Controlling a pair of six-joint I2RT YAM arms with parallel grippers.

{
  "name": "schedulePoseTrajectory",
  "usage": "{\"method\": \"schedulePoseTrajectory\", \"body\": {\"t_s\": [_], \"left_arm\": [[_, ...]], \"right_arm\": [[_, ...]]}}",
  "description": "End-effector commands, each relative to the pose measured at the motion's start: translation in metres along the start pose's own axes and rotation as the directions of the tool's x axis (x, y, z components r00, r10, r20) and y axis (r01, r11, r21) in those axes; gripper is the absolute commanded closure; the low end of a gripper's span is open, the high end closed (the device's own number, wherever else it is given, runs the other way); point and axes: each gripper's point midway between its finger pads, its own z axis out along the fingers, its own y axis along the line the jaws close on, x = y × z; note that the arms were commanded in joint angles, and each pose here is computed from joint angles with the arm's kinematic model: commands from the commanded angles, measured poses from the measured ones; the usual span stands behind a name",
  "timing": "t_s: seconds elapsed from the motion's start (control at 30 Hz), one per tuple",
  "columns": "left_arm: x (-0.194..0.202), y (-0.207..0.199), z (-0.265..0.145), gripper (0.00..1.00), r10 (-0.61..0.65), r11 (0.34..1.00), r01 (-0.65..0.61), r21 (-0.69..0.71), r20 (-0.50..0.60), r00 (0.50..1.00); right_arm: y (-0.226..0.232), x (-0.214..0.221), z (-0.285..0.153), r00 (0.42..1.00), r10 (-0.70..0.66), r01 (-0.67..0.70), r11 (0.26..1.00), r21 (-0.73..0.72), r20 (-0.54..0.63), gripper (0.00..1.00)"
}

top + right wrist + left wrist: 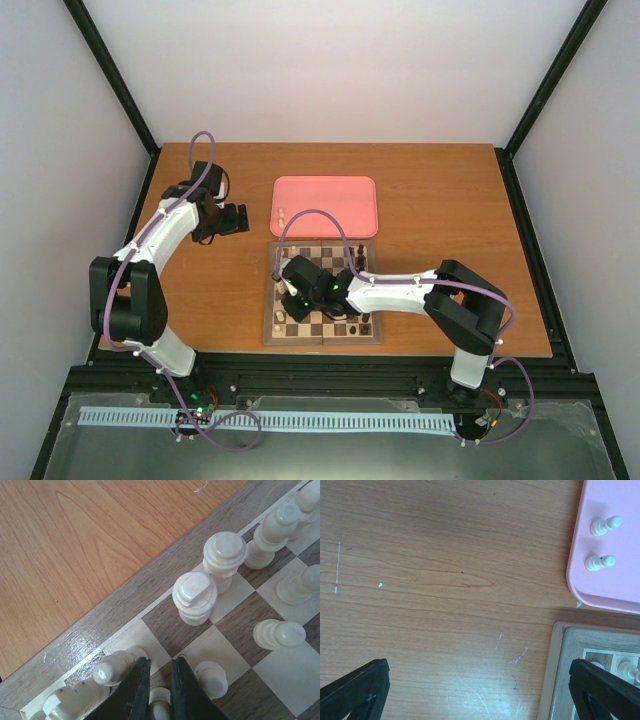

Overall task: Set up the chess pieces on the board
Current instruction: Place the chess piece on the chessboard.

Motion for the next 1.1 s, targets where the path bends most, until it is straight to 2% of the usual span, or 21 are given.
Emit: {"method": "schedulePoseTrajectory", "body": {"t_s": [0.0,0.07,0.23,0.63,0.93,1.07], "left_arm": [[-0.005,-0.004,-0.003,0.00,0.026,1.000,-0.026,0.006,0.020,0.999],[-0.005,-0.004,-0.003,0.00,0.026,1.000,-0.027,0.007,0.021,0.999],[-0.005,-0.004,-0.003,0.00,0.026,1.000,-0.026,0.007,0.018,0.999],[-0.007,-0.004,-0.005,0.00,0.024,1.000,-0.024,0.004,0.023,0.999],[-0.010,-0.005,-0.008,0.00,0.022,1.000,-0.023,0.008,0.032,0.999],[-0.009,-0.005,-0.008,0.00,0.021,1.000,-0.022,0.008,0.032,0.999]], "right_arm": [[0.000,-0.002,0.002,1.000,-0.026,0.026,0.999,0.027,0.002,0.88],[0.000,-0.002,0.000,1.000,-0.027,0.027,0.999,0.030,0.004,0.82],[-0.001,-0.004,-0.004,0.999,-0.034,0.034,0.999,0.034,0.009,0.76],[-0.001,-0.017,-0.024,0.997,-0.070,0.068,0.996,0.052,0.041,0.75],[0.001,-0.035,-0.050,0.992,-0.104,0.100,0.993,0.063,0.075,0.70],[-0.001,-0.054,-0.073,0.986,-0.106,0.094,0.991,0.097,0.125,0.65]]}}
